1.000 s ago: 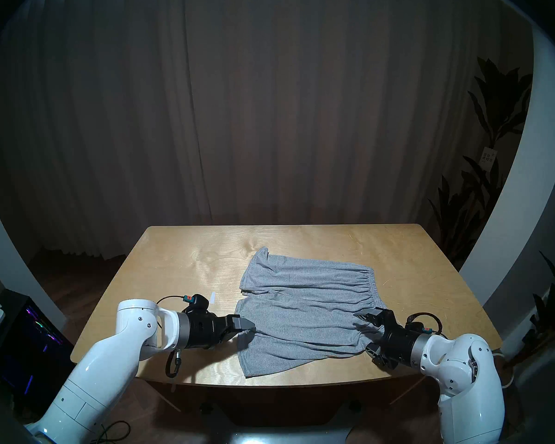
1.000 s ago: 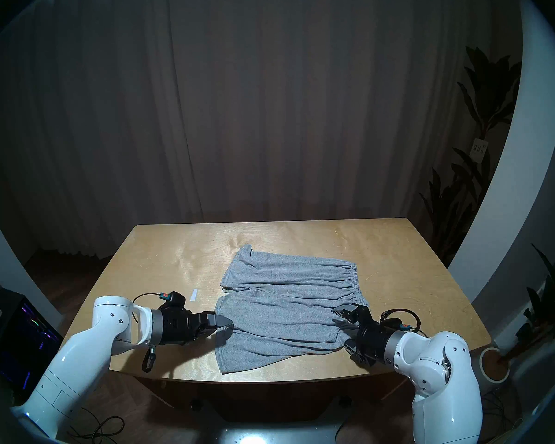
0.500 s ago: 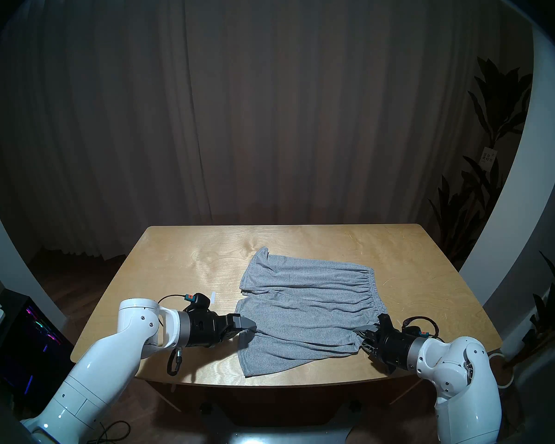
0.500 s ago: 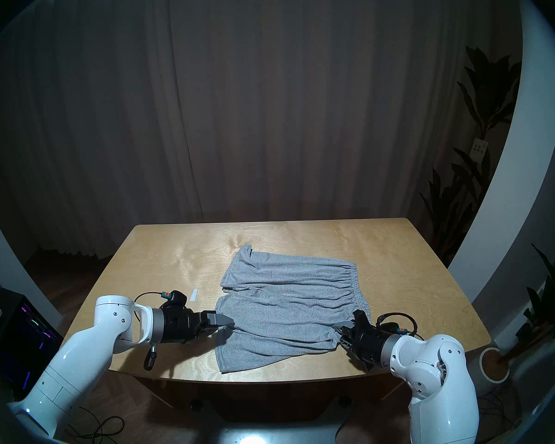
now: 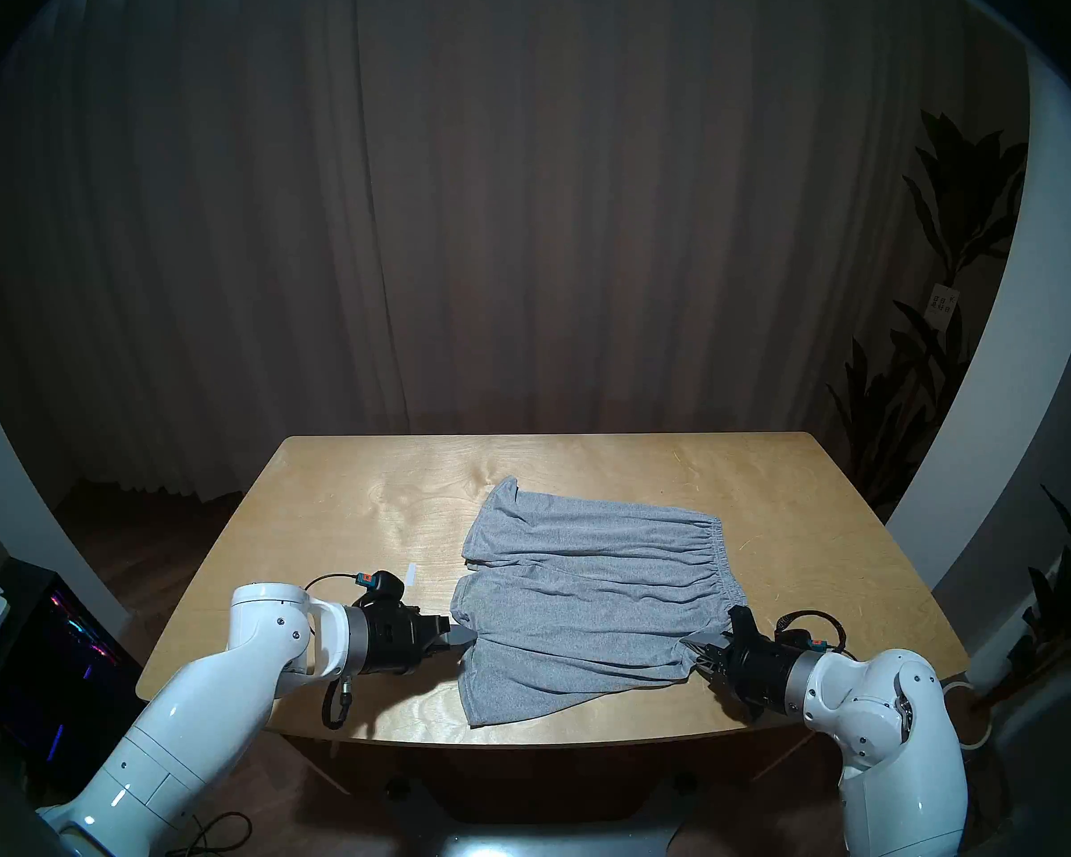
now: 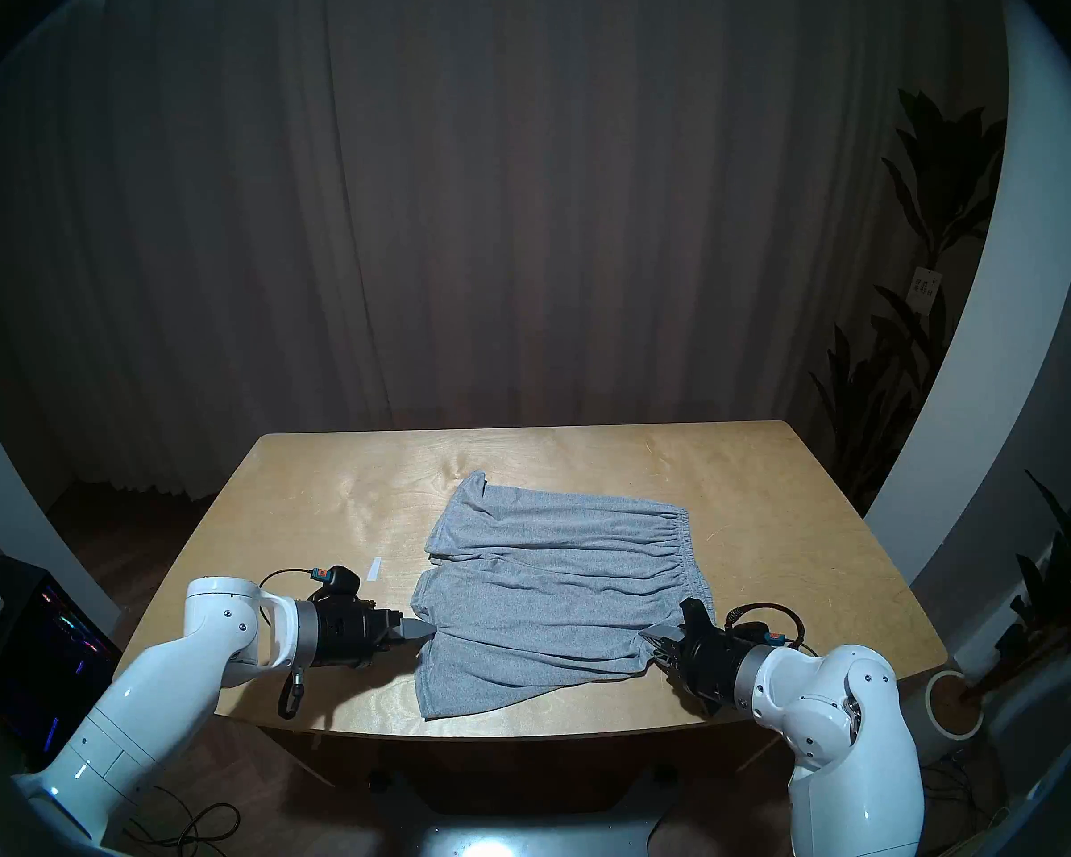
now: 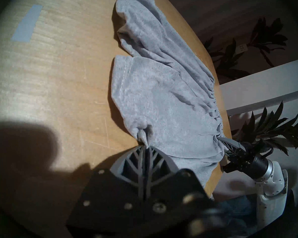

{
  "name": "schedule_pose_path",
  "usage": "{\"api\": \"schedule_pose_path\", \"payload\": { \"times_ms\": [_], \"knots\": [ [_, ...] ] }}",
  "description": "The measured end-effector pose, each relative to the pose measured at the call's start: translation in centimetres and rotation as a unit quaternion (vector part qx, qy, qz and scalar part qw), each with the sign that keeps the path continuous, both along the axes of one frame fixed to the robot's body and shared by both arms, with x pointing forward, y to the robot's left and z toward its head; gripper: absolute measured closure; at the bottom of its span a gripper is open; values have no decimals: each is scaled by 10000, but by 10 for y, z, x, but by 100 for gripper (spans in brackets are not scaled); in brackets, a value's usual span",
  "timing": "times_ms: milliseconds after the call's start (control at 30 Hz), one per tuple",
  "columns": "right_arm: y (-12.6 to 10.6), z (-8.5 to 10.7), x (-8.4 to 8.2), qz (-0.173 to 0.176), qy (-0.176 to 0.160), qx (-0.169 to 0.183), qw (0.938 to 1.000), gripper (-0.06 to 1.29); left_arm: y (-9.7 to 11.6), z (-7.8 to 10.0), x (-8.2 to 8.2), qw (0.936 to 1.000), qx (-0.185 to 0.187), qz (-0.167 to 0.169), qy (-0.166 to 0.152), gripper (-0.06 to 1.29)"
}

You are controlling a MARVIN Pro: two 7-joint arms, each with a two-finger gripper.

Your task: Fold the pants in half lengthwise, then in half again, and set them down flat

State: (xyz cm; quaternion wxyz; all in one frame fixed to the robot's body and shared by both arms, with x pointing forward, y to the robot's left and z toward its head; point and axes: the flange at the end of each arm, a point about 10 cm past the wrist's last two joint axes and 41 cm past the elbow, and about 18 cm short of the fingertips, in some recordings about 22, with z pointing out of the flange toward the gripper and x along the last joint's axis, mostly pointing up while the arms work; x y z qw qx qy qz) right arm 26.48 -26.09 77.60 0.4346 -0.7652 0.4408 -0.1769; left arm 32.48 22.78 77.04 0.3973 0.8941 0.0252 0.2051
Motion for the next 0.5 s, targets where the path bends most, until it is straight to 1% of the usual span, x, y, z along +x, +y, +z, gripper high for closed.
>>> {"api": "schedule_pose_path", "payload": {
  "times_ms": [33, 100, 133, 167, 267, 367, 500],
  "knots": [
    [0, 0, 0, -1, 0, 9, 10000, 96, 0, 0, 0, 10000, -9, 9, -3, 126],
    [1, 1, 0, 2, -4, 48, 10000, 106, 1, 0, 0, 10000, -35, 34, -7, 126],
    [2, 1, 1, 6, -10, 80, 10000, 114, 2, 0, 0, 10000, -63, 64, -9, 126],
    [2, 2, 1, 11, -14, 102, 9999, 126, 2, 1, -1, 9999, -87, 92, -10, 126],
    [4, 5, 3, 31, -17, 142, 9999, 126, 4, 1, -1, 9997, -142, 190, -16, 126],
    [5, 9, 5, 46, -13, 165, 9999, 126, 15, 1, 1, 9991, -55, 412, -22, 126],
    [6, 13, 7, 20, -9, 195, 9998, 126, 26, 3, 3, 9981, 35, 618, -18, 126]
  ]
}}
